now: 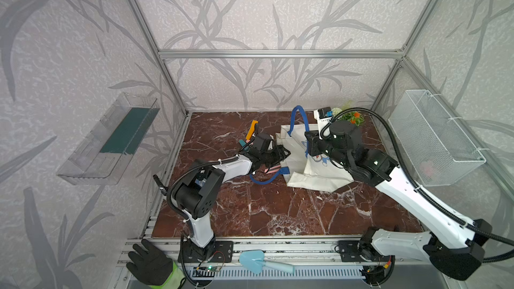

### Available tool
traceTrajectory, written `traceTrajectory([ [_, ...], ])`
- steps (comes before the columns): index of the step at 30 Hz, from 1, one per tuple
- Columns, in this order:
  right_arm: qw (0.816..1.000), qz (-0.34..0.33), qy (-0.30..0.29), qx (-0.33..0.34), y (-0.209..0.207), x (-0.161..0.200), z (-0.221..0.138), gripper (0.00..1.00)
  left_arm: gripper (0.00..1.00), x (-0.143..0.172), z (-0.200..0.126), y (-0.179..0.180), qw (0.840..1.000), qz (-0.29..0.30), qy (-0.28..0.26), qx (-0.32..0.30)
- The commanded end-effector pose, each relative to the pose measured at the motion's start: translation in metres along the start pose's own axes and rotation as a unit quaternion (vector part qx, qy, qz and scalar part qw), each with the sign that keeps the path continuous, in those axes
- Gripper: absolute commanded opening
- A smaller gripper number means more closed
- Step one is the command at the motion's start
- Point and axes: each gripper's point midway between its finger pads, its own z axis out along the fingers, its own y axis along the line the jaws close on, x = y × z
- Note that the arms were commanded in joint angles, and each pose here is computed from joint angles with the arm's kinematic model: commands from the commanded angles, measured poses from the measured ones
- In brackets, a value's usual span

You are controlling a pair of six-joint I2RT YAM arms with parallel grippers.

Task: Place the art knife into the pouch
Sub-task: Open the pouch at the center of the board.

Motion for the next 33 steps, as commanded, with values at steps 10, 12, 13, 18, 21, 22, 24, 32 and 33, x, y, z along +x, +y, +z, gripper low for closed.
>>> traceTrajectory([
  [10,0.998,0.035,-0.048,-0.026,0.002,-0.022,-0.014,0.0,0.57,0.017,0.027,-0.001,0.999,-0.026,0.027,0.003],
  [12,0.998,0.036,-0.049,-0.025,0.001,-0.022,-0.015,0.0,0.55,0.019,0.031,-0.003,0.999,-0.028,0.031,0.007],
  [13,0.998,0.037,-0.05,-0.025,0.0,-0.023,-0.016,0.0,0.53,0.02,0.032,-0.004,0.999,-0.03,0.034,0.009],
  [18,0.997,0.043,-0.052,-0.023,-0.003,-0.021,-0.021,0.0,0.15,0.015,0.03,-0.01,0.999,-0.024,0.027,0.012],
  [21,0.998,0.045,-0.051,-0.017,-0.007,-0.017,-0.024,0.0,0.0,0.011,0.025,-0.015,1.0,-0.012,0.022,0.005],
  [22,0.998,0.047,-0.05,-0.013,-0.01,-0.015,-0.024,0.0,0.0,0.009,0.023,-0.017,1.0,-0.007,0.019,0.005],
  [24,0.998,0.049,-0.048,-0.005,-0.014,-0.011,-0.027,0.0,0.0,0.007,0.016,-0.022,1.0,0.003,0.013,0.004],
  [32,0.996,0.06,-0.049,0.039,-0.039,0.004,-0.042,0.01,0.0,-0.006,-0.019,-0.05,0.999,0.051,-0.018,0.006],
  [33,0.996,0.059,-0.049,0.047,-0.042,0.005,-0.044,0.02,0.0,-0.007,-0.022,-0.055,0.998,0.056,-0.019,0.01],
])
